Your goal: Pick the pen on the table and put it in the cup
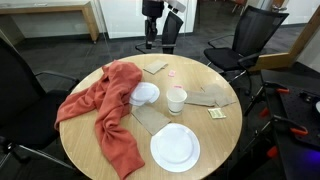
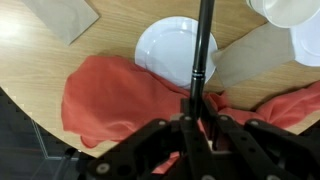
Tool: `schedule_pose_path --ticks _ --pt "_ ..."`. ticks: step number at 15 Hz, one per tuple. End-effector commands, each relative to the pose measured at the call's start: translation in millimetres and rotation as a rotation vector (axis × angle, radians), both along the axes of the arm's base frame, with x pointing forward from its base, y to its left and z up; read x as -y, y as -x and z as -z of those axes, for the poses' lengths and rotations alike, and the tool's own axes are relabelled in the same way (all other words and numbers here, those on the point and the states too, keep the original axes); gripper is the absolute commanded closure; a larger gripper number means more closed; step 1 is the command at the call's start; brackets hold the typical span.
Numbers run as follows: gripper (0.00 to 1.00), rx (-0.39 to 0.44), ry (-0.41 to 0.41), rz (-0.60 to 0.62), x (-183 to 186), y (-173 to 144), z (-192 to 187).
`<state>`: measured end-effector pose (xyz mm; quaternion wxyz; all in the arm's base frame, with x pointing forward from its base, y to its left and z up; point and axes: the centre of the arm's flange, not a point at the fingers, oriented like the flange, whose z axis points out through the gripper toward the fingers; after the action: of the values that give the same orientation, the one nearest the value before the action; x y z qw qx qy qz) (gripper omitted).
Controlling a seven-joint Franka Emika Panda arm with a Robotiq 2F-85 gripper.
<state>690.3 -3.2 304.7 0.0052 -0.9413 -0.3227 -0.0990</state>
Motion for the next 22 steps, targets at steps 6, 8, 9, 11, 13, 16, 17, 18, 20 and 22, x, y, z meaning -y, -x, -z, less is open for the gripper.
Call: schedule_pose_path --ticks 6,8,9,11,13,16,17,18,20,22 --pt "0.96 0.068 -0.173 -0.334 14 53 -2" --pt "0.96 0.086 -0.21 -0.398 14 58 0" --pt "0.96 0.097 -0.234 -0.436 14 58 2" --pt "0.96 0.127 -0.276 -0.511 12 58 7" --pt "0.96 0.161 -0.317 -0.559 10 56 11" --pt "0.96 0.202 -0.381 -0.615 8 57 13" --pt "0.96 0.213 -0.405 -0.632 7 58 14" --pt "0.96 0.224 -0.428 -0.644 7 61 15" --pt "0.96 0.244 -0.472 -0.671 6 65 16" --pt "0.96 0.274 -0.528 -0.697 6 68 19"
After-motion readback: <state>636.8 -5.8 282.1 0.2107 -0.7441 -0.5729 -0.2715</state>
